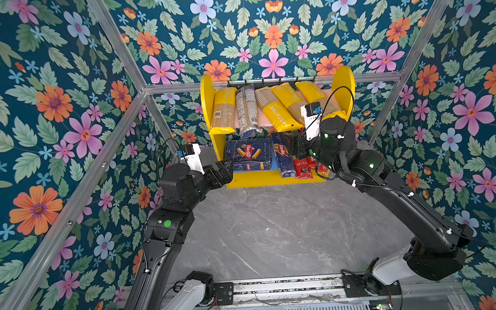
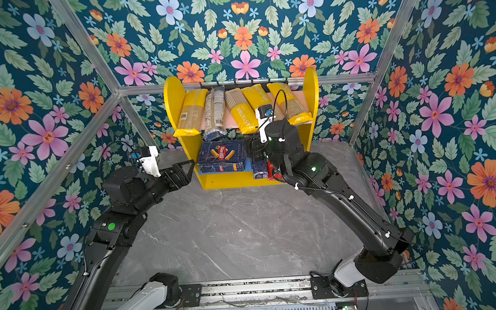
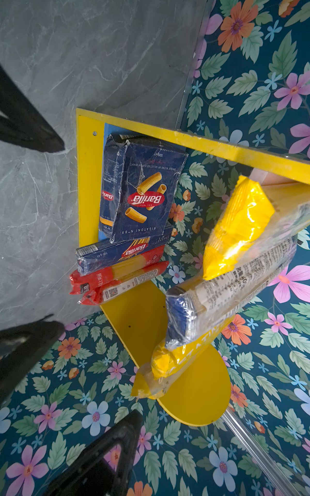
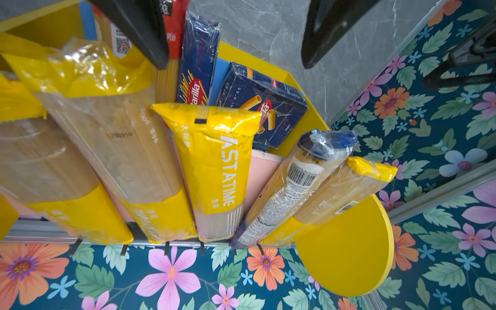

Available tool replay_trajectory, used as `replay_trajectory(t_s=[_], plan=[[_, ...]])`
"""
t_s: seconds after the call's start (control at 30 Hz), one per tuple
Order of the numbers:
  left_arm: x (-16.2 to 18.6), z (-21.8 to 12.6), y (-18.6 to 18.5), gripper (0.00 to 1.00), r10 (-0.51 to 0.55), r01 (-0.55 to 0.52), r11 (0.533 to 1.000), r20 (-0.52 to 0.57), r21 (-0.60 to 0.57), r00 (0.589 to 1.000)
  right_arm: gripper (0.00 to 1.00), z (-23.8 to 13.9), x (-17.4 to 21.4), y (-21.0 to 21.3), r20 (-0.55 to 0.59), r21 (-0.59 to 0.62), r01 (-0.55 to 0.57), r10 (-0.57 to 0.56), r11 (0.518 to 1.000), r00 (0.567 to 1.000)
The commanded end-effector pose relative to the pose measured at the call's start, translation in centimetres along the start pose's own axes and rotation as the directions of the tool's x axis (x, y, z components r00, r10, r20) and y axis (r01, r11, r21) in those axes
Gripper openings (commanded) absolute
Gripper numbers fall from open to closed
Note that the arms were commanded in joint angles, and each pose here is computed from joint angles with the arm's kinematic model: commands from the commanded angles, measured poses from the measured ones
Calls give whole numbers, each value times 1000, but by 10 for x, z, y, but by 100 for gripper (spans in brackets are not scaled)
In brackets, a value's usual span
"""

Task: Place and organize the pasta boxes and bags onto the shelf

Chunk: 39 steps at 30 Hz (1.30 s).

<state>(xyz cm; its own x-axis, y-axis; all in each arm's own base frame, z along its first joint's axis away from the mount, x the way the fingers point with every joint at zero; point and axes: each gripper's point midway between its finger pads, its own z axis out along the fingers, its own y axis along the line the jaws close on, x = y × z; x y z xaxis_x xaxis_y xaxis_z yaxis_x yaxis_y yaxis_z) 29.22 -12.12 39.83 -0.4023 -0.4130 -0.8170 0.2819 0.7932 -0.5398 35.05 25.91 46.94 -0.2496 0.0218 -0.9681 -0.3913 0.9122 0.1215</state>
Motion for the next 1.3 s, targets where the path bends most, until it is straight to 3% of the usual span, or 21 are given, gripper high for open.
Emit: replay_trajectory(t_s=[0.0,0.2,1.07,1.27], plan=[[-5,1,-3,99,0,-1,1000,22,15,1000,78,5,-16,-5,66,15,-15,14,1000,998],[-4,5,-1,99,2,-2,1000,18,8,1000,77,26,-8,-12,46,10,-43,43,999,998],[0,6,6,99,14,-14,1000,11,-19,1000,77,68,40,47,-181,-237,-194,153,952,971],[-1,3,6,99,22,-21,999,16,-24,1000,78,43,19,36,-115,-211,-145,122,967,986]])
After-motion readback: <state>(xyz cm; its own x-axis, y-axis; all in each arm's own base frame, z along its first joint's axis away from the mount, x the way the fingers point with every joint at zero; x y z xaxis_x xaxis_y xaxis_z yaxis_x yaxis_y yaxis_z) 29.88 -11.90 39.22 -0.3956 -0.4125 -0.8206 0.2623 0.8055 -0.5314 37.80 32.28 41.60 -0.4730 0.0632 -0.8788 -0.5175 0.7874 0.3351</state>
